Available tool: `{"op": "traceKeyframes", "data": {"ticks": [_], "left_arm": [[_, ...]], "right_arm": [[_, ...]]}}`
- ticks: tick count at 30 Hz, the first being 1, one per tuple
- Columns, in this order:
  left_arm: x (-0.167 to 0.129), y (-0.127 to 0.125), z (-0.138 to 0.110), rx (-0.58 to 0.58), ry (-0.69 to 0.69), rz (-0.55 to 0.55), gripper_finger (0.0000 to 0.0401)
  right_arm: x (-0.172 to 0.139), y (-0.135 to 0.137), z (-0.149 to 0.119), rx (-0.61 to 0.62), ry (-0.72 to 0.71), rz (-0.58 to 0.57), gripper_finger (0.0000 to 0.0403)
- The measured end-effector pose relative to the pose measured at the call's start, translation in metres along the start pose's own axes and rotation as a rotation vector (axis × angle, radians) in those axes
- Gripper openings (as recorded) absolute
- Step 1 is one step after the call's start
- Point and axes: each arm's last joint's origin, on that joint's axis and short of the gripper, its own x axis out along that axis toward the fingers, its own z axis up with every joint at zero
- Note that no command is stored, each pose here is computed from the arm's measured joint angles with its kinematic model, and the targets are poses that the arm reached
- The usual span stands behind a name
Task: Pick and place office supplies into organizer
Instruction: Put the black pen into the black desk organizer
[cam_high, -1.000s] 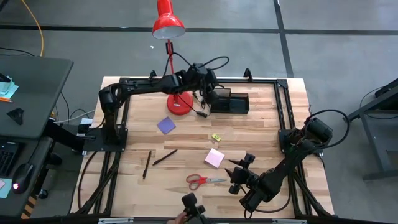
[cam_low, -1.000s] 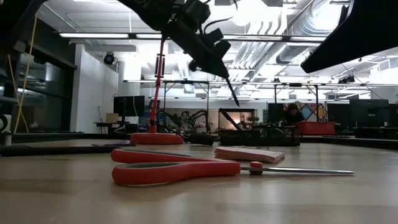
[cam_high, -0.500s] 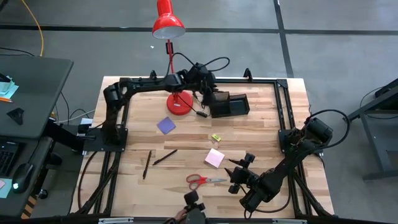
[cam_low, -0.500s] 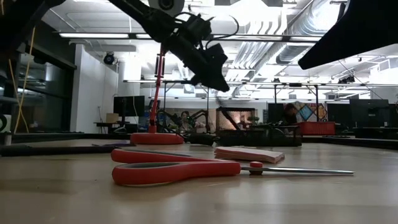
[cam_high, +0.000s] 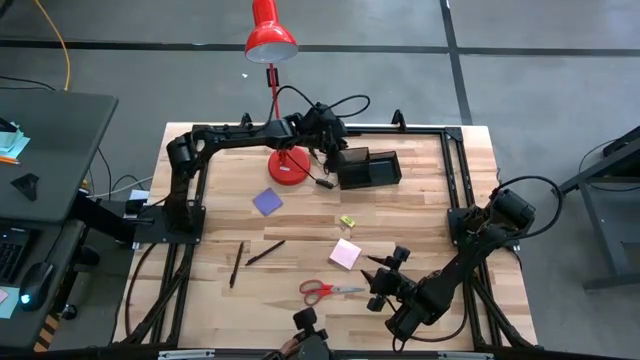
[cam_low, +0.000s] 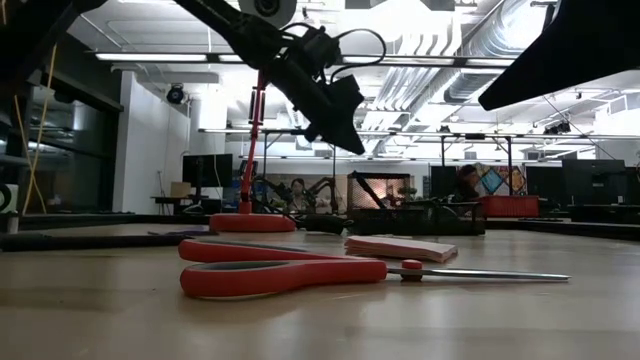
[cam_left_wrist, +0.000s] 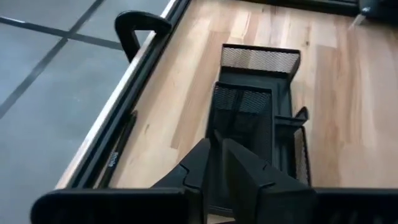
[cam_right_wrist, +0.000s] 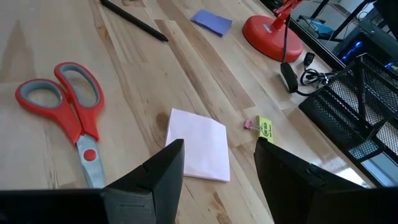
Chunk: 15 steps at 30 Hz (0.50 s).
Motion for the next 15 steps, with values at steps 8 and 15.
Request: {"op": "traceKeyframes", "data": {"ticks": [8,15], "left_arm": [[-0.011,-0.007,0.005,-0.034,-0.028,-0.25,0.0033],[-0.038,-0.005,0.013,-0.042,-0.054,-0.191,0.0033]], "right_arm": [[0.0,0.0,0.0,0.007,-0.041,-0.025,0.0188],[0.004,-0.004,-0.011,-0.019,-0.073,-0.066,0.0188]]}}
